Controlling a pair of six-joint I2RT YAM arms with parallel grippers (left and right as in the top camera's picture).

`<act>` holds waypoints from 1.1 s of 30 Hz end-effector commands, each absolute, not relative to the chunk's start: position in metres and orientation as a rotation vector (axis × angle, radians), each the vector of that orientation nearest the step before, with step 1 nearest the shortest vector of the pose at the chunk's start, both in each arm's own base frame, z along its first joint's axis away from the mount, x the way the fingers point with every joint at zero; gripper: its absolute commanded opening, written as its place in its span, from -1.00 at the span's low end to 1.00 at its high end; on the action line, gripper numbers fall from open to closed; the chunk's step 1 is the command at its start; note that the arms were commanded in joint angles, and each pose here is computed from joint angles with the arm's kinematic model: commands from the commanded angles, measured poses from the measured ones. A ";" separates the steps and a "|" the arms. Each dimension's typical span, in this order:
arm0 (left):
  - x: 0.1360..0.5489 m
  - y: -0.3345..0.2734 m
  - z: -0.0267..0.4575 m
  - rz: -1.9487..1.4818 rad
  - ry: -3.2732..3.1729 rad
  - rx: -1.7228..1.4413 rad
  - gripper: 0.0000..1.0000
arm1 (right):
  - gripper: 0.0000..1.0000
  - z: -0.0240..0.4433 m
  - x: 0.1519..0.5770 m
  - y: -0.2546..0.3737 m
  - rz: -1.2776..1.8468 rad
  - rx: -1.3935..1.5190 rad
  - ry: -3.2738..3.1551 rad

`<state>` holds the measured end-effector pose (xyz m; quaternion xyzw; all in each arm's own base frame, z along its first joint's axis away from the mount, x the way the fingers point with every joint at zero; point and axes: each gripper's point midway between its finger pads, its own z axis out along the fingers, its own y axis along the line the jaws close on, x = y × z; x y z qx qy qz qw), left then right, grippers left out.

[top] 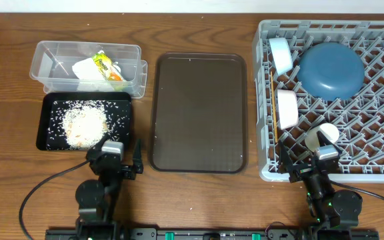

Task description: Sort waste into correct bins and load items into the dishwasher rack

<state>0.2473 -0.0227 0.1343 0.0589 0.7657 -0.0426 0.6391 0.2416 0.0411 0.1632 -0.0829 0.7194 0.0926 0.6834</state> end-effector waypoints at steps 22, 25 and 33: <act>0.243 -0.021 0.140 -0.074 1.710 0.134 0.75 | 0.99 0.163 0.241 0.044 0.216 -0.201 1.609; 0.243 -0.021 0.140 -0.074 1.710 0.134 0.75 | 0.99 0.163 0.241 0.044 0.216 -0.201 1.609; 0.243 -0.021 0.140 -0.074 1.709 0.134 0.75 | 0.99 0.163 0.241 0.044 0.216 -0.201 1.609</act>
